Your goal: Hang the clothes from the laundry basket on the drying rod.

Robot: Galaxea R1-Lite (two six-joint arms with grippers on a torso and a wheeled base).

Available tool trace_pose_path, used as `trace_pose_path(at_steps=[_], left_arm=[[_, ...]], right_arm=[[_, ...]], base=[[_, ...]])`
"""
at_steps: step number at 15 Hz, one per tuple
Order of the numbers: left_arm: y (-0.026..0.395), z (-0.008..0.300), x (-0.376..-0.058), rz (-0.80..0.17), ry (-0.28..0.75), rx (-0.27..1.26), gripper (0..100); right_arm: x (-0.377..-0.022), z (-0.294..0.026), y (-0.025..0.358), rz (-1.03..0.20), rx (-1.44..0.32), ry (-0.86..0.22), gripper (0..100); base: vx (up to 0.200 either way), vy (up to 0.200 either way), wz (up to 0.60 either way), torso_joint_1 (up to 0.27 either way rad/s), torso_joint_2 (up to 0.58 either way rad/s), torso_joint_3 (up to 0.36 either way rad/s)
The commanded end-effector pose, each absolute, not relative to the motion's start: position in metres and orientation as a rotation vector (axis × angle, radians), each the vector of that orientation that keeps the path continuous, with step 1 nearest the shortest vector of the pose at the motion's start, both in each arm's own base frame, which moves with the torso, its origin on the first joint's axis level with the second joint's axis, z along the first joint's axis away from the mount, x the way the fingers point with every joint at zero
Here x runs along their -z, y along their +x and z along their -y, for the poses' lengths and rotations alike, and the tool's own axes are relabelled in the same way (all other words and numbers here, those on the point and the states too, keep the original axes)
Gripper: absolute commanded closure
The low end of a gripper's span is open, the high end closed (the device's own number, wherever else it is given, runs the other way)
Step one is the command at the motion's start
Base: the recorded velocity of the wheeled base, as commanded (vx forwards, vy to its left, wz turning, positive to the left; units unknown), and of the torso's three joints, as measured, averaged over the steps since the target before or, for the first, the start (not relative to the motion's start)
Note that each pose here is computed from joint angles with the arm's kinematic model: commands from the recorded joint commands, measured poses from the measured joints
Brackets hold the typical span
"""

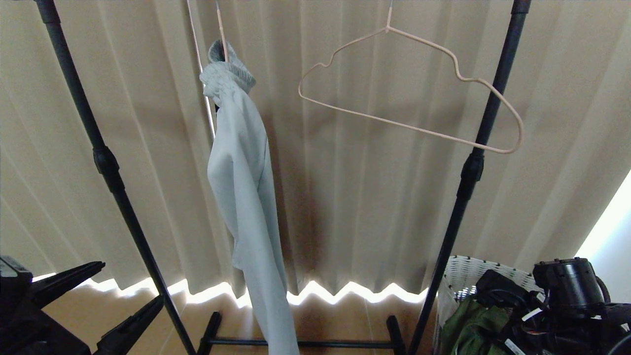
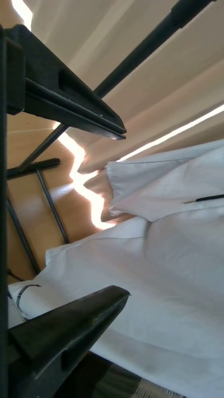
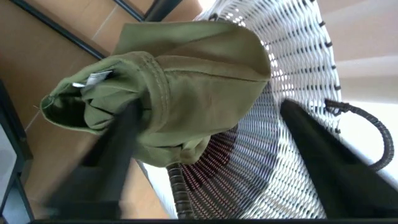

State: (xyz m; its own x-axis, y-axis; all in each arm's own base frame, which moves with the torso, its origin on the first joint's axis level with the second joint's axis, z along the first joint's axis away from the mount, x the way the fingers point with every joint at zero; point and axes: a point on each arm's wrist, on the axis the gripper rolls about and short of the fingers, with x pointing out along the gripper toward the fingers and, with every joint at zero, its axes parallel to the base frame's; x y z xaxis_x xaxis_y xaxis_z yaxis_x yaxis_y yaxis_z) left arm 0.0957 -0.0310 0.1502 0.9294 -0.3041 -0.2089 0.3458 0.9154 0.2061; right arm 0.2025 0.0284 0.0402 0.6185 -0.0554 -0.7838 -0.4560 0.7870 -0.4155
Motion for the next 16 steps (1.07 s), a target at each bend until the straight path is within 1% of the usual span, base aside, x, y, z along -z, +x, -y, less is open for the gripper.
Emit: trace_pose_path(at_steps=[1, 7, 11, 15, 16], left_arm=[[0.095, 0.031, -0.151, -0.171, 0.241, 0.336, 0], [0.095, 0.031, -0.151, -0.171, 0.241, 0.336, 0], [0.095, 0.031, -0.149, -0.179, 0.242, 0.336, 0], [0.095, 0.031, -0.148, -0.185, 0.245, 0.339, 0], [0.095, 0.031, -0.147, -0.186, 0.245, 0.339, 0]], right_arm=[[-0.039, -0.029, 0.205, -0.89, -0.249, -0.642, 100], [-0.041, -0.026, 0.204, -0.879, -0.234, -0.637, 100], [-0.058, -0.023, 0.201, -0.768, -0.19, -0.618, 100], [-0.088, -0.021, 0.19, -0.619, -0.151, -0.579, 100], [-0.092, -0.021, 0.188, -0.6, -0.144, -0.57, 100]], base=[[0.0, 0.0, 0.0, 0.0, 0.0, 0.0], [0.0, 0.0, 0.0, 0.0, 0.0, 0.0], [0.0, 0.0, 0.0, 0.0, 0.0, 0.0], [0.0, 0.0, 0.0, 0.0, 0.0, 0.0], [0.0, 0.0, 0.0, 0.0, 0.0, 0.0]])
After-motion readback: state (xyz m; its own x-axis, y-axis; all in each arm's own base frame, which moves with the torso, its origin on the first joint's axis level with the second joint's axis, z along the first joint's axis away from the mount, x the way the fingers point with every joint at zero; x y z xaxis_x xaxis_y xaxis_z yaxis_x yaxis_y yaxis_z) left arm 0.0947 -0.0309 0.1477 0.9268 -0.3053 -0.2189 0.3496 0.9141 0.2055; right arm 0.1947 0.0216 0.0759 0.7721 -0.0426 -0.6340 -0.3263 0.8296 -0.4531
